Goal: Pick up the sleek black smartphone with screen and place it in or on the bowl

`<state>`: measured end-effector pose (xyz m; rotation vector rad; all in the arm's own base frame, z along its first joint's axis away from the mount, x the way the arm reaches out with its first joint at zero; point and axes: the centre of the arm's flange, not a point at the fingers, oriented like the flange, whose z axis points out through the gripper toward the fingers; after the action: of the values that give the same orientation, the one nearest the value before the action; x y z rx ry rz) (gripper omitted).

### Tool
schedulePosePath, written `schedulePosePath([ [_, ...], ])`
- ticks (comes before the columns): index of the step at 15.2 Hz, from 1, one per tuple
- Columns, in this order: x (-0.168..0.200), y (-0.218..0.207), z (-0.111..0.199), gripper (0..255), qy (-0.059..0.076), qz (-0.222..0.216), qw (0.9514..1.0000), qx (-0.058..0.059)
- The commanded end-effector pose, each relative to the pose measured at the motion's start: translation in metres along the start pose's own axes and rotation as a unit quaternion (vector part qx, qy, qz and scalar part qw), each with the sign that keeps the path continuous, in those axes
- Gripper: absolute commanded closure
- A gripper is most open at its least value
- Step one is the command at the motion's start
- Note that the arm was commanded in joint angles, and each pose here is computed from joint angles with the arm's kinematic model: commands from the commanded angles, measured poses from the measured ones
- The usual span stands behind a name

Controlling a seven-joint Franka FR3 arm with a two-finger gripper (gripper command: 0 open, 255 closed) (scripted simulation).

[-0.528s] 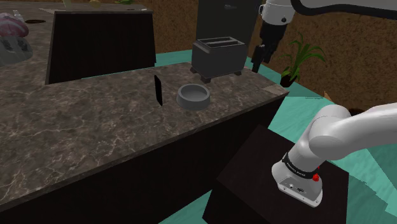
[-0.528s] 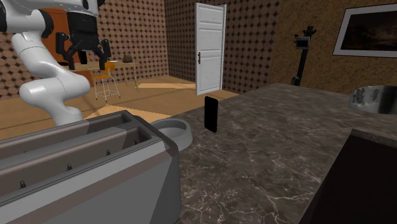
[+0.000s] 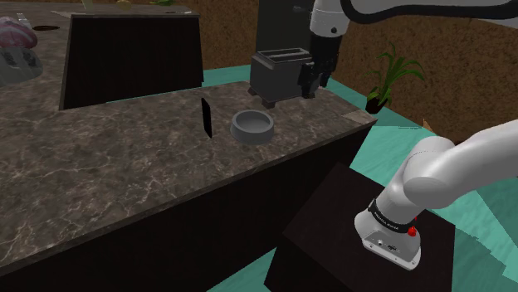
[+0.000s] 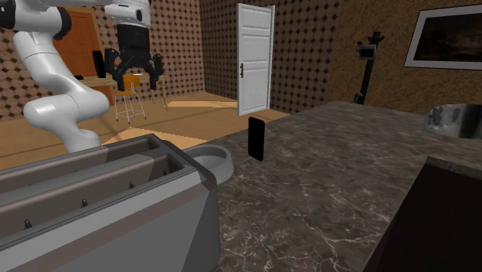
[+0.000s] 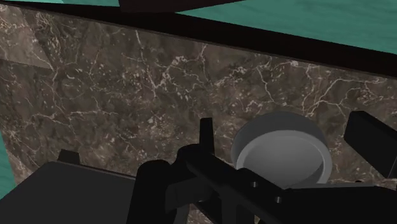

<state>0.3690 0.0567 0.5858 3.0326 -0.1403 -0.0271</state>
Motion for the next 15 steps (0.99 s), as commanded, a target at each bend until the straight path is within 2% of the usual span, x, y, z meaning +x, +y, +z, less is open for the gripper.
schedulePosePath([
  [1,0.020,-0.018,0.003,0,-0.003,0.009,0.9999,0.005],
  [15,0.159,-0.135,0.028,0,-0.027,0.068,0.9968,0.034],
])
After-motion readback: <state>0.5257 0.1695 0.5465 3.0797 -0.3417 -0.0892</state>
